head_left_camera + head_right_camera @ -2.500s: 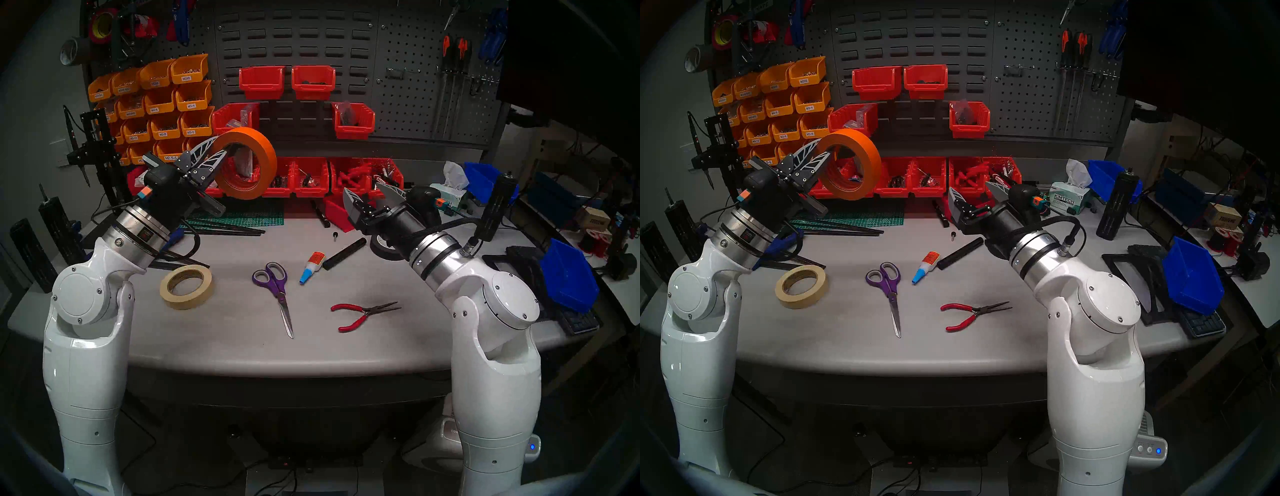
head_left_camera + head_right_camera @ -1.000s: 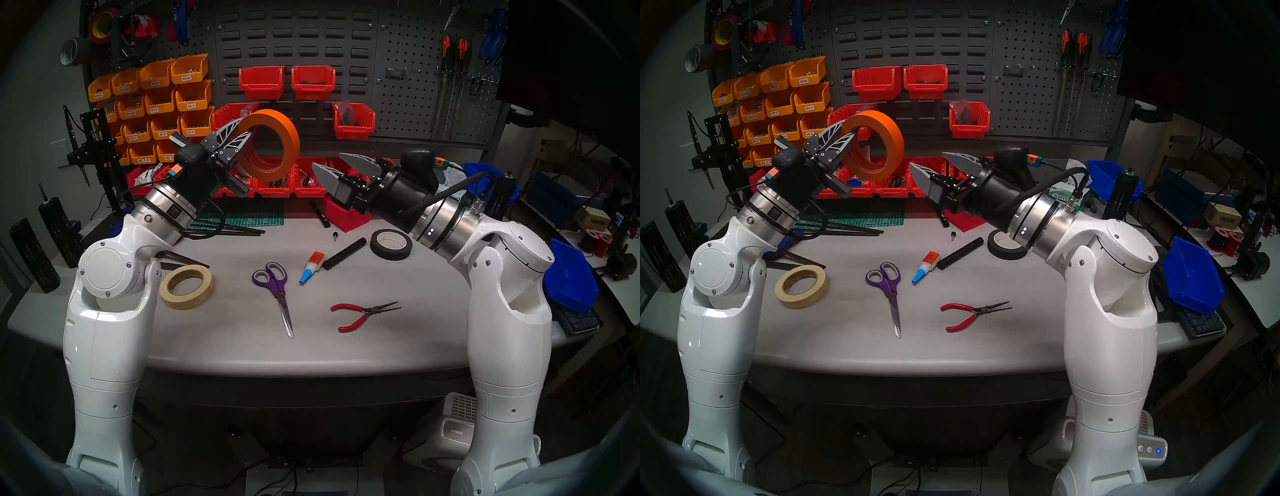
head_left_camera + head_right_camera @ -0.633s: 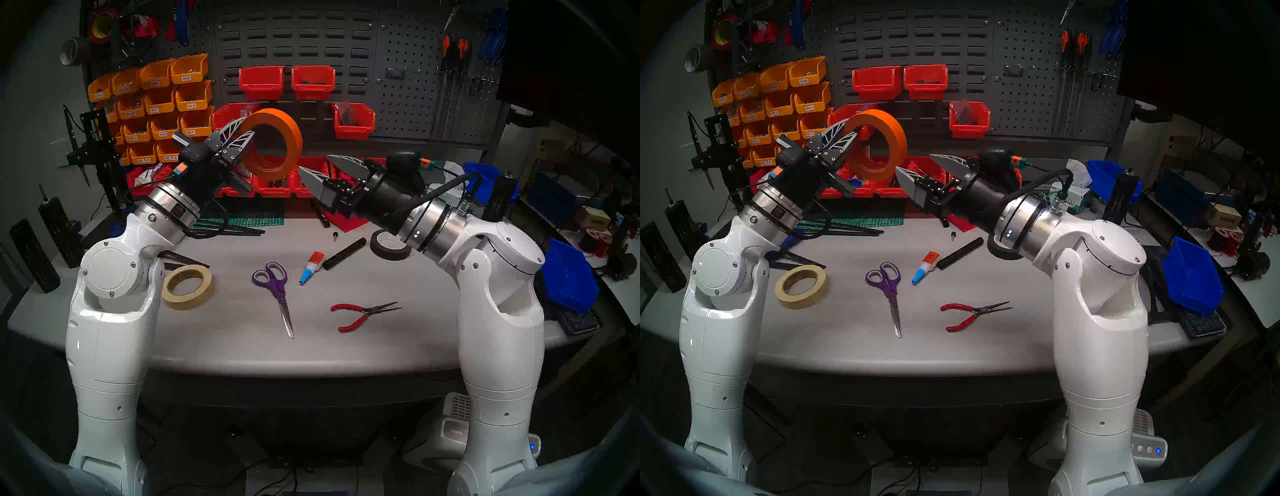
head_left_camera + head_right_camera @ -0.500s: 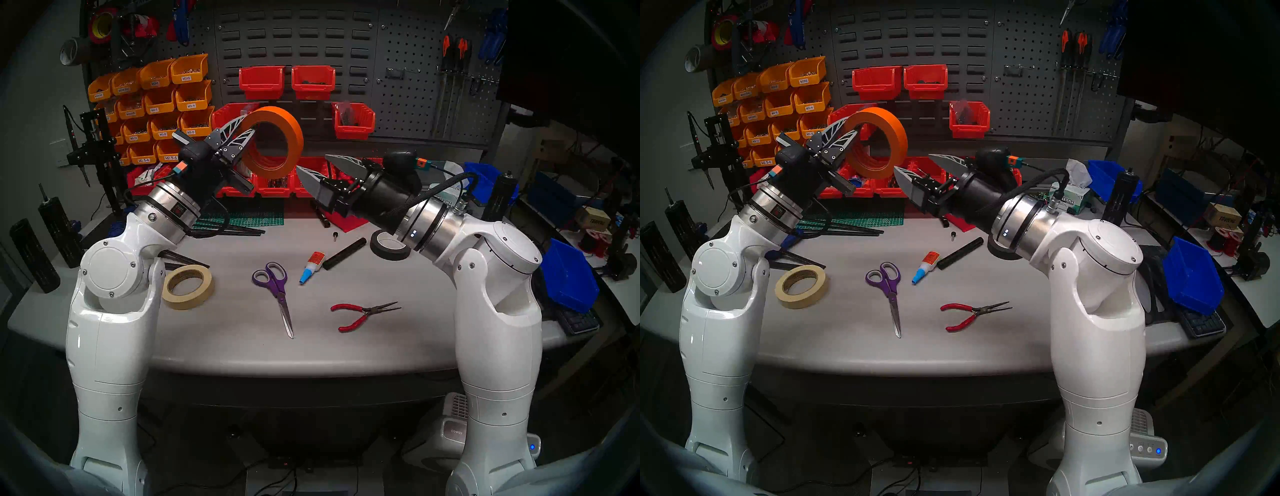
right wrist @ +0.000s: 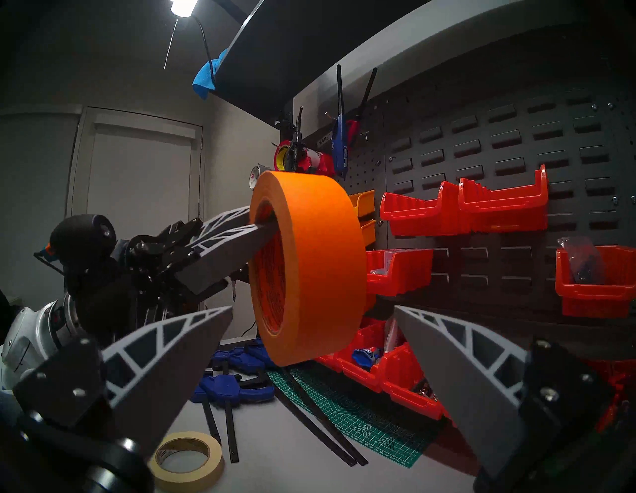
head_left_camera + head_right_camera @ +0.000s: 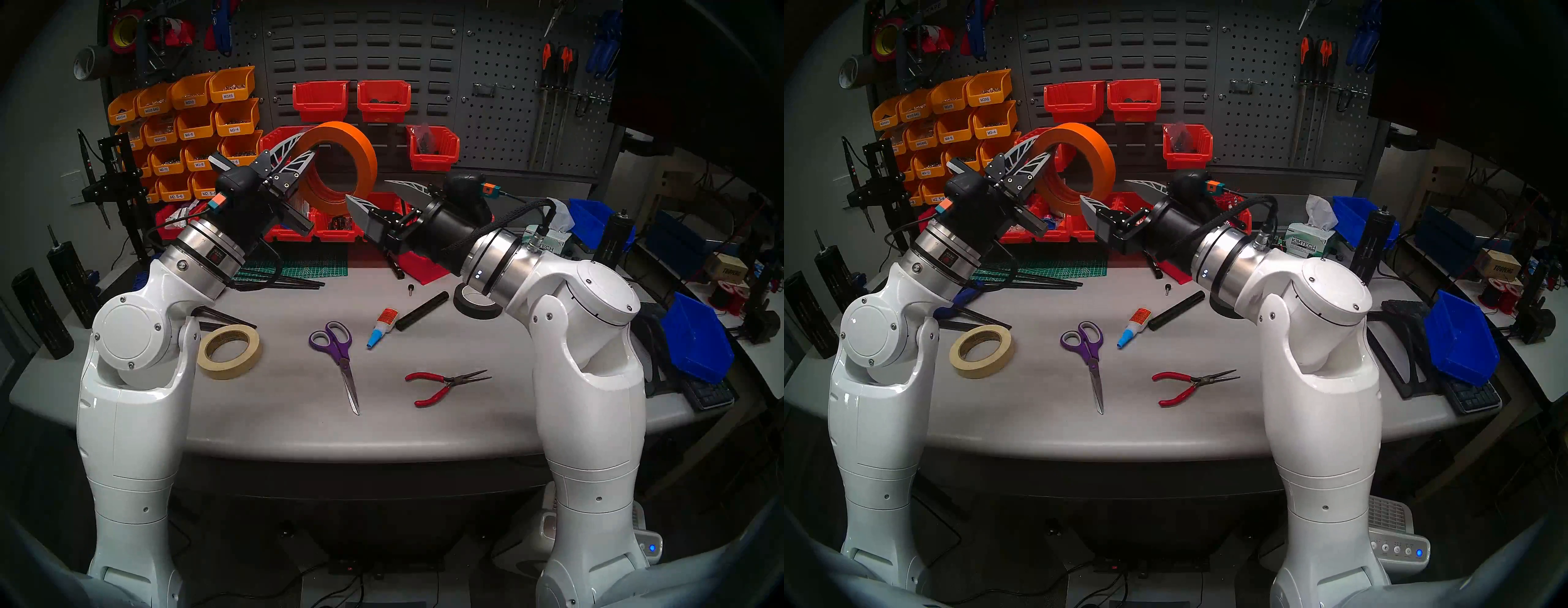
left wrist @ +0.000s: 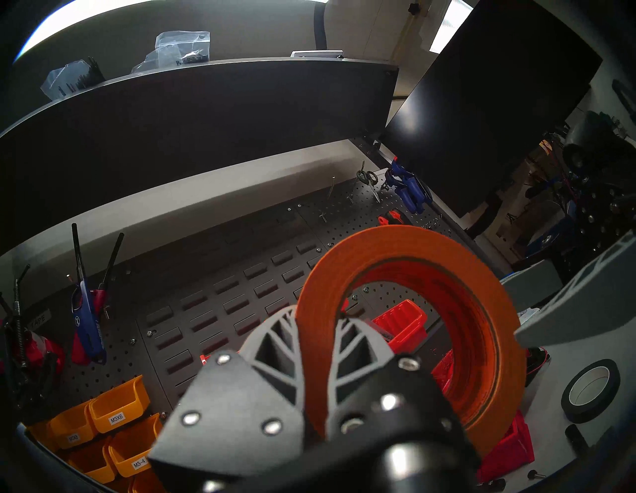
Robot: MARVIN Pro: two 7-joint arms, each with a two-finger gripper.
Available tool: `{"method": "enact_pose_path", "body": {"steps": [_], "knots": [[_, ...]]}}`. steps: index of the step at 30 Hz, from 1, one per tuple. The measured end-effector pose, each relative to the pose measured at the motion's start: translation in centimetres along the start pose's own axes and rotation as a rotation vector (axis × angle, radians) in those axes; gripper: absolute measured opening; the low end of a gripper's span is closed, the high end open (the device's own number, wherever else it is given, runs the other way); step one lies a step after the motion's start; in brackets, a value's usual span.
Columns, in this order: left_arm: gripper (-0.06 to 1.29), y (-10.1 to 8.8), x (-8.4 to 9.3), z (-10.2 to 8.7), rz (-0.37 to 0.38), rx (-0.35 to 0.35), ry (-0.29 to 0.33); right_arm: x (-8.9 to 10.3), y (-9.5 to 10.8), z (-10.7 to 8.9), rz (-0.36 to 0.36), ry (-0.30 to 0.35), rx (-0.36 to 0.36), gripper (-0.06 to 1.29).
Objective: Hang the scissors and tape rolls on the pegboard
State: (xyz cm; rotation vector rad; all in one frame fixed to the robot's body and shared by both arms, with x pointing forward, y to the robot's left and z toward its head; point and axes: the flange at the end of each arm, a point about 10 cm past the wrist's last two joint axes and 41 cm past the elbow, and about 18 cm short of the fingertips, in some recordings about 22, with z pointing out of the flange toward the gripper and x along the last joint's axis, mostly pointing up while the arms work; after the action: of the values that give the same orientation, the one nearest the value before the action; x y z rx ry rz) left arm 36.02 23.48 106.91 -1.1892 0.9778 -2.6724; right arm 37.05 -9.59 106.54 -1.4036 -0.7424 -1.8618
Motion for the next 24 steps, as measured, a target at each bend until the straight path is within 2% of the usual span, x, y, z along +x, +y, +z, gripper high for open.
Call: {"method": "enact_pose_path", "body": {"steps": [14, 24], "knots": [[0.06, 1.2, 0.2, -0.6, 0.014, -0.012, -0.029, 0.2, -0.4, 1.6, -0.082, 0.028, -0.106, 1.22], [0.06, 2.0, 0.4, -0.8, 0.009, -0.012, -0.034, 0.0, -0.5, 2.1, -0.15, 0.002, -0.159, 1.22]]}}
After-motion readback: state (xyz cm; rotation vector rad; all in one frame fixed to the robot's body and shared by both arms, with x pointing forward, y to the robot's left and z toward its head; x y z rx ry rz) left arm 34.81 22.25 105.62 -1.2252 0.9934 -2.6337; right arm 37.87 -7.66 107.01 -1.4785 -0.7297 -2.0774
